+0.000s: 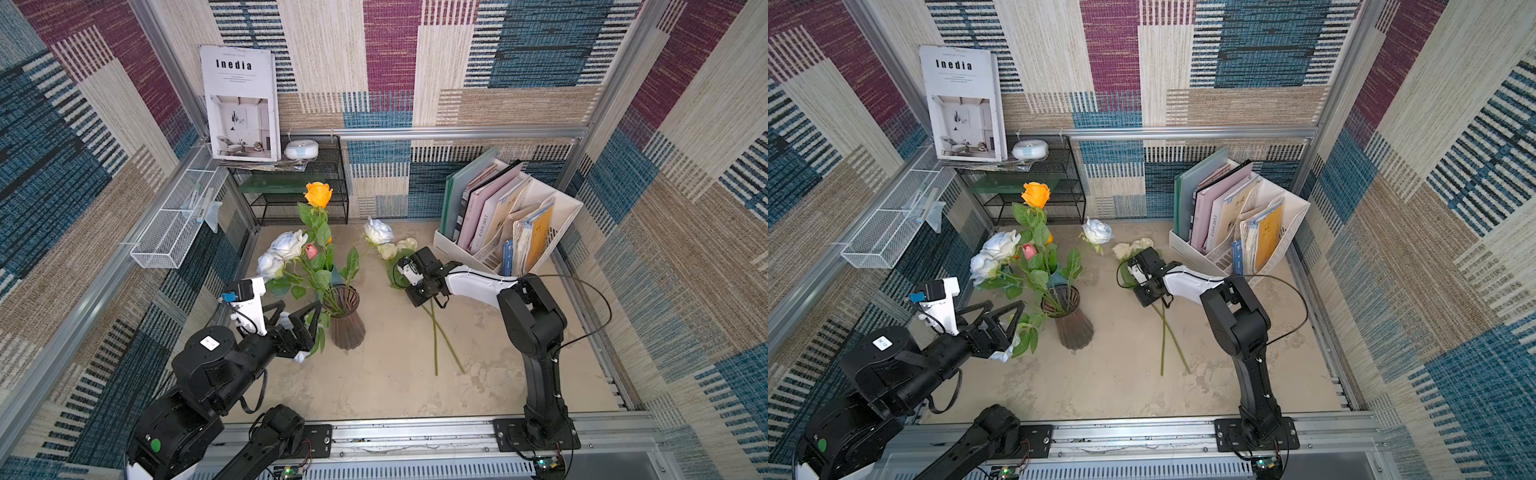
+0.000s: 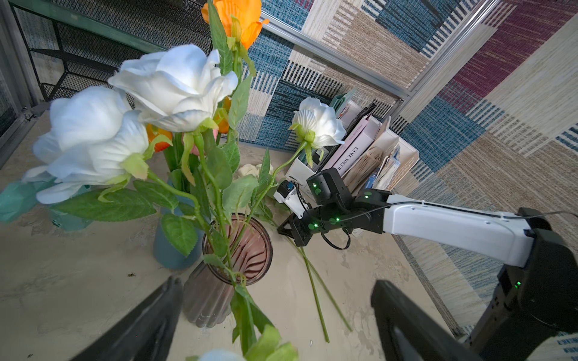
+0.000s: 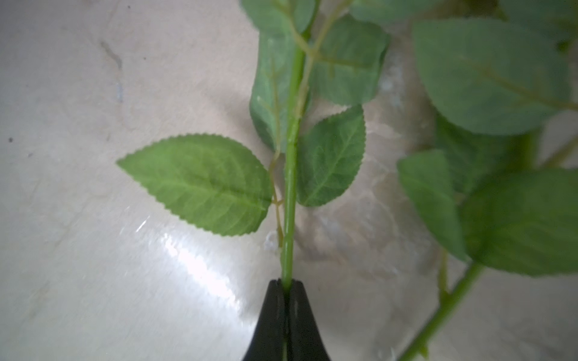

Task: Arrange the flowers in different vases according to their variety
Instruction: Pick up the flower at the center of the board, then insert the flower into the vase.

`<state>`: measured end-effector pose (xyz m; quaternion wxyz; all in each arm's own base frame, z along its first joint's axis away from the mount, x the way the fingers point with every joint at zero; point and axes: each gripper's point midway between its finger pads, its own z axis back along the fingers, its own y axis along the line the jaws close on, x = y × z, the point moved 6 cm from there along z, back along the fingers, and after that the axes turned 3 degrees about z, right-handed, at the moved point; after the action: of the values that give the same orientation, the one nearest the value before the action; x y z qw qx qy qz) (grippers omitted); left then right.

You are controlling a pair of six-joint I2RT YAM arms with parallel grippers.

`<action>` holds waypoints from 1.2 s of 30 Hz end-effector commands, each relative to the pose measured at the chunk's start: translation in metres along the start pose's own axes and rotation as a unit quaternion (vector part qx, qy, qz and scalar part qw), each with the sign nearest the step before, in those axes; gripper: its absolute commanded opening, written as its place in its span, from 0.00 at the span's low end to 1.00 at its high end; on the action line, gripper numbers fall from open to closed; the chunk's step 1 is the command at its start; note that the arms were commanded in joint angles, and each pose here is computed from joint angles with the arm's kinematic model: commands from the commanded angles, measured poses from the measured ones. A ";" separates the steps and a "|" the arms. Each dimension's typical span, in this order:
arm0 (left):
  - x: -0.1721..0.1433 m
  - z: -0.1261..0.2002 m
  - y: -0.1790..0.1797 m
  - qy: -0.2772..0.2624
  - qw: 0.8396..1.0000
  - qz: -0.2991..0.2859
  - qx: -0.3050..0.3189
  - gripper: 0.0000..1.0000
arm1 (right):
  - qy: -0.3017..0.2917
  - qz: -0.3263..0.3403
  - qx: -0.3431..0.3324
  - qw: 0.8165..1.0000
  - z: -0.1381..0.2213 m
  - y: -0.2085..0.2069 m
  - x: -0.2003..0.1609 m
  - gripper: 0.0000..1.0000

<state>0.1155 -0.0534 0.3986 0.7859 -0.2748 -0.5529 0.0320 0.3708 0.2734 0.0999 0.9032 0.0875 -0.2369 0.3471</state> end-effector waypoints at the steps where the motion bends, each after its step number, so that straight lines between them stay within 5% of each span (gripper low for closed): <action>1: -0.001 0.002 0.000 0.003 1.000 0.007 -0.003 0.99 | -0.050 -0.014 -0.029 0.998 0.036 -0.004 0.016 0.00; 8: -0.003 0.001 0.002 0.003 1.000 0.010 -0.001 0.99 | -0.212 -0.025 -0.018 0.977 0.146 0.006 0.050 0.00; 14: -0.004 0.002 0.003 -0.002 1.000 0.011 0.002 0.99 | -0.373 -0.030 0.053 0.926 0.252 0.031 0.077 0.00; 17: -0.004 0.003 0.004 -0.003 1.000 0.011 0.003 0.99 | -0.460 -0.020 0.104 0.882 0.303 0.048 0.083 0.00; 22: -0.003 0.004 0.003 -0.007 1.000 0.012 0.001 0.99 | -0.598 0.010 0.183 0.780 0.374 0.077 0.086 0.00; 25: -0.002 0.007 0.003 -0.011 1.000 0.014 0.000 0.99 | -0.644 0.033 0.204 0.736 0.400 0.101 0.092 0.00; 28: 0.000 0.010 0.003 -0.017 1.000 0.014 -0.002 0.99 | -0.670 0.048 0.206 0.712 0.411 0.118 0.104 0.00; 36: 0.017 0.027 -0.009 -0.043 0.998 0.012 -0.034 0.99 | -0.700 0.066 0.173 0.689 0.401 0.141 0.149 0.00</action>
<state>0.0993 -0.0444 0.4129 0.7618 -0.2969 -0.5743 0.0421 0.2220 0.3337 0.5071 0.4494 0.4607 -0.7064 0.2947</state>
